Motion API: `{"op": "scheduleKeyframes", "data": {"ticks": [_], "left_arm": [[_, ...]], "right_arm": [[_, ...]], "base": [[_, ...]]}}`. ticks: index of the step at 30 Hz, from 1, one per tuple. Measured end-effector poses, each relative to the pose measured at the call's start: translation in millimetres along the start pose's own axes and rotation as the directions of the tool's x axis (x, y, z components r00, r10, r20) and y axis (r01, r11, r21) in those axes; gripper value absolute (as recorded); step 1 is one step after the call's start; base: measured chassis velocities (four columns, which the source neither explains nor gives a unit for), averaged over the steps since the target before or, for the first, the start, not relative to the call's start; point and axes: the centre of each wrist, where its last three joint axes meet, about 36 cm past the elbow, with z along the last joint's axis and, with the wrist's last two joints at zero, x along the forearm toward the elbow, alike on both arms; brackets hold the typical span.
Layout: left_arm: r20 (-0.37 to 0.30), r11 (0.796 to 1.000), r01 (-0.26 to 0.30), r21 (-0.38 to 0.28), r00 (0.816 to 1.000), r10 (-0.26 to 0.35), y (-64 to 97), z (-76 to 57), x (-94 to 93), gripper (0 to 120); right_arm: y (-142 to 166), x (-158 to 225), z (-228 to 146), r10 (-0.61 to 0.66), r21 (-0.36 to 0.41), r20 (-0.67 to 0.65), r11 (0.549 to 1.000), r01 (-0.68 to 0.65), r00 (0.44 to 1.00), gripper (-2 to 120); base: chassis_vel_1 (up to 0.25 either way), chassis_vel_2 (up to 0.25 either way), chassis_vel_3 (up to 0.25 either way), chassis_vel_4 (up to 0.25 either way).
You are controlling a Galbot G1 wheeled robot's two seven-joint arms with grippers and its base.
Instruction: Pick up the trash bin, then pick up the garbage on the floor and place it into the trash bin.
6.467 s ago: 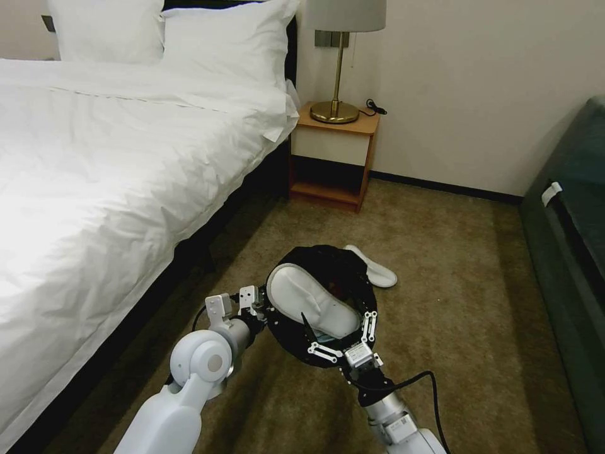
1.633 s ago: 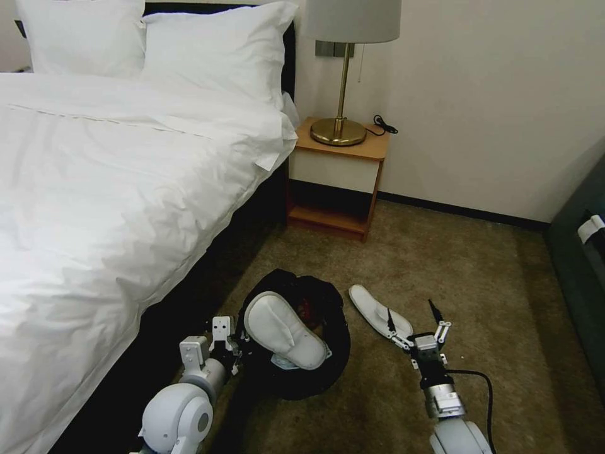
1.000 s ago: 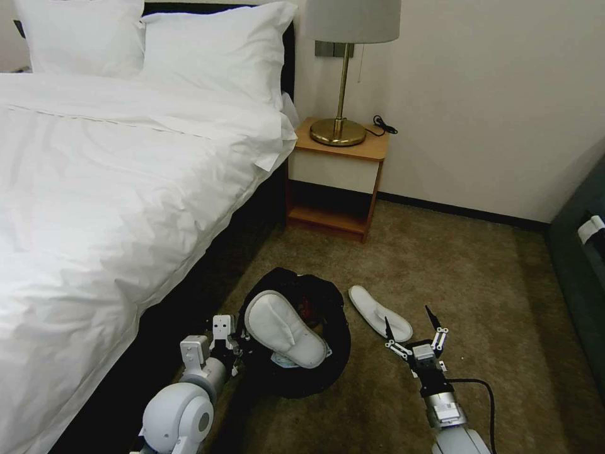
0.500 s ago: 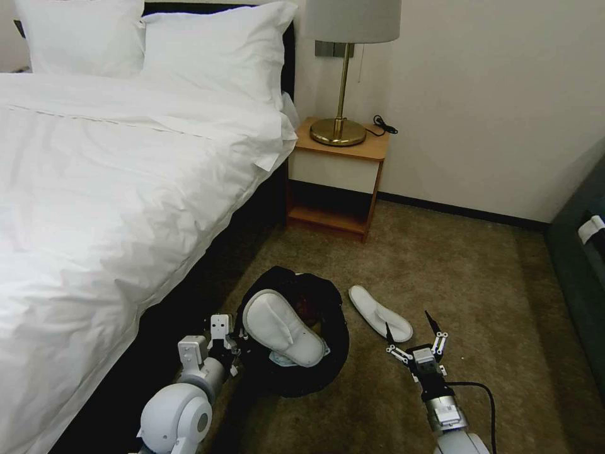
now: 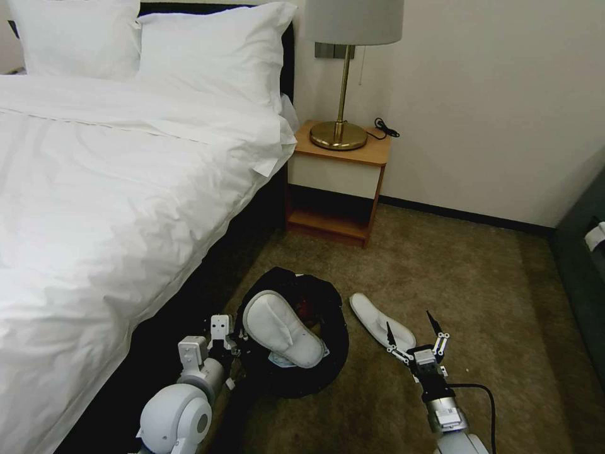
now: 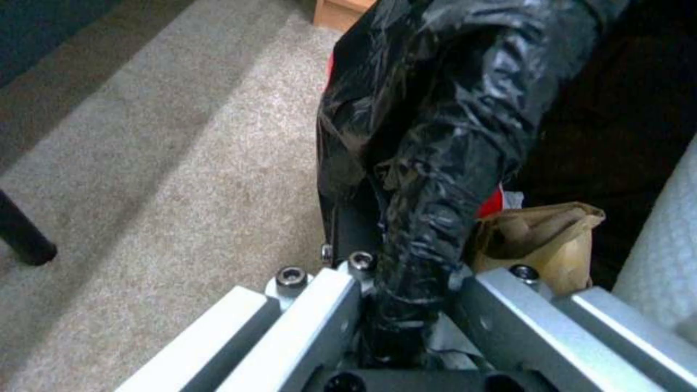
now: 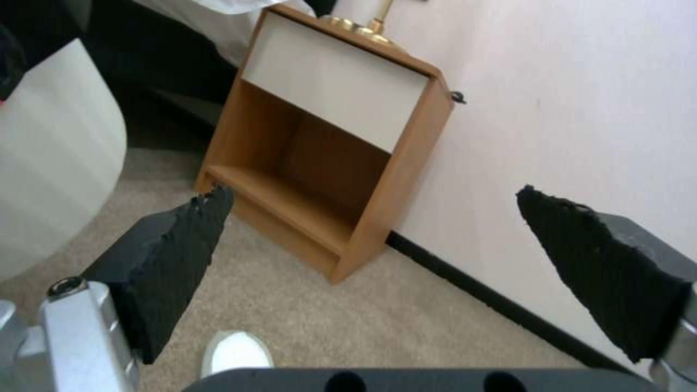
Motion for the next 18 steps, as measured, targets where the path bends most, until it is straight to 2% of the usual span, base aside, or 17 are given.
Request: {"op": "scheduleKeyframes", "data": {"ticks": [10,12,18], "left_arm": [[0.001,1.000,-0.001,0.003,1.000,0.001,-1.1,0.4,-0.5,0],[0.001,1.000,0.000,0.007,1.000,0.000,-1.3,0.7,-2.2,0],[0.002,1.000,-0.001,0.008,1.000,0.001,-1.6,0.2,-6.0,0]], "right_arm": [[-9,-1,2,-0.047,0.021,-0.008,0.999,0.047,0.999,100],[-22,-4,5,-0.136,0.017,-0.034,0.990,0.136,0.990,100],[-41,-9,19,-0.214,0.032,-0.089,0.976,0.217,0.973,100]], "base": [[-0.004,0.006,0.000,-0.004],[0.000,0.000,0.000,0.000],[0.000,0.000,0.000,0.000]]}}
